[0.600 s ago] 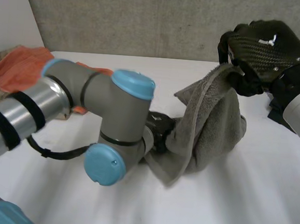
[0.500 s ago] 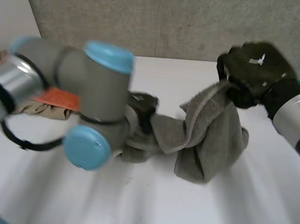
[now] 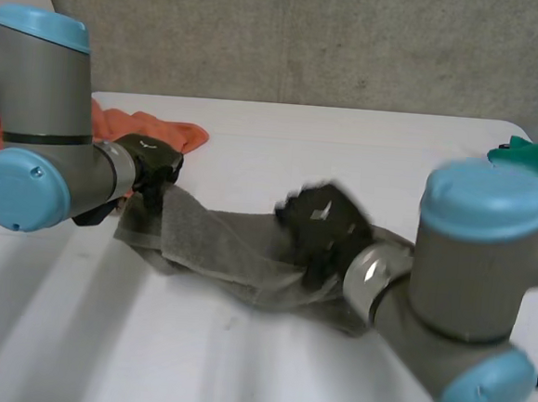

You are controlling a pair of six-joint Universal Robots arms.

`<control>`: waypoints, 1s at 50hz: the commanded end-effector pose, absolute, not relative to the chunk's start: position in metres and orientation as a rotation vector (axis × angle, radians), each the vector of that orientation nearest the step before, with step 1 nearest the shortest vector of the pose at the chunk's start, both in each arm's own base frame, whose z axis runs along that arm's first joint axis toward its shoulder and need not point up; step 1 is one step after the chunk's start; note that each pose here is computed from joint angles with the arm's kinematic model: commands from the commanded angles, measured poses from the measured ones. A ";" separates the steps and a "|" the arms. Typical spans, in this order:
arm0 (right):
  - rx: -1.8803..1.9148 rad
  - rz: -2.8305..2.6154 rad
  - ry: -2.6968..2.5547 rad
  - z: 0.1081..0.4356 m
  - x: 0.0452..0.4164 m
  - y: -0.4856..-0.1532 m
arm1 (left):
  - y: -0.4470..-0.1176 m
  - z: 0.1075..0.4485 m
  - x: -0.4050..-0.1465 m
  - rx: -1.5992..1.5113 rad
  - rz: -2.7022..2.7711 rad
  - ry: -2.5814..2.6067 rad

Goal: Fold the laundry.

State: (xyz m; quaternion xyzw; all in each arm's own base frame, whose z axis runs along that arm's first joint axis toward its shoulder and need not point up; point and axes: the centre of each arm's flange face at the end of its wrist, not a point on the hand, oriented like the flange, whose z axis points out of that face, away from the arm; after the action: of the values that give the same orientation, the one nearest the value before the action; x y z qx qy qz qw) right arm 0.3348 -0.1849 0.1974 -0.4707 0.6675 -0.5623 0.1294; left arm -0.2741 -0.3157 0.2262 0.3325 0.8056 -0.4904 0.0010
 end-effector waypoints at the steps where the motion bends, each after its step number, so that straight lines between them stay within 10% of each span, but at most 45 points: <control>1: -1.469 -1.863 1.914 0.251 0.324 -0.270 | -0.288 0.261 -0.265 1.034 -1.597 2.551; 30: -2.105 -1.588 1.577 0.147 0.347 -0.305 | -0.240 0.310 -0.253 1.047 -1.806 2.449; 50: -1.028 -2.349 1.649 0.317 0.308 -0.384 | -0.299 0.365 -0.259 0.762 -2.236 2.221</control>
State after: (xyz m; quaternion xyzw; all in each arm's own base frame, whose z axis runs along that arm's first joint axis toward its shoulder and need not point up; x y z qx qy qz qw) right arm 0.3419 -0.3562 0.2185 -0.5565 0.5137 -0.6526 -0.0232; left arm -0.2487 -0.2665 0.3194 0.2979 0.7487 -0.5917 -0.0240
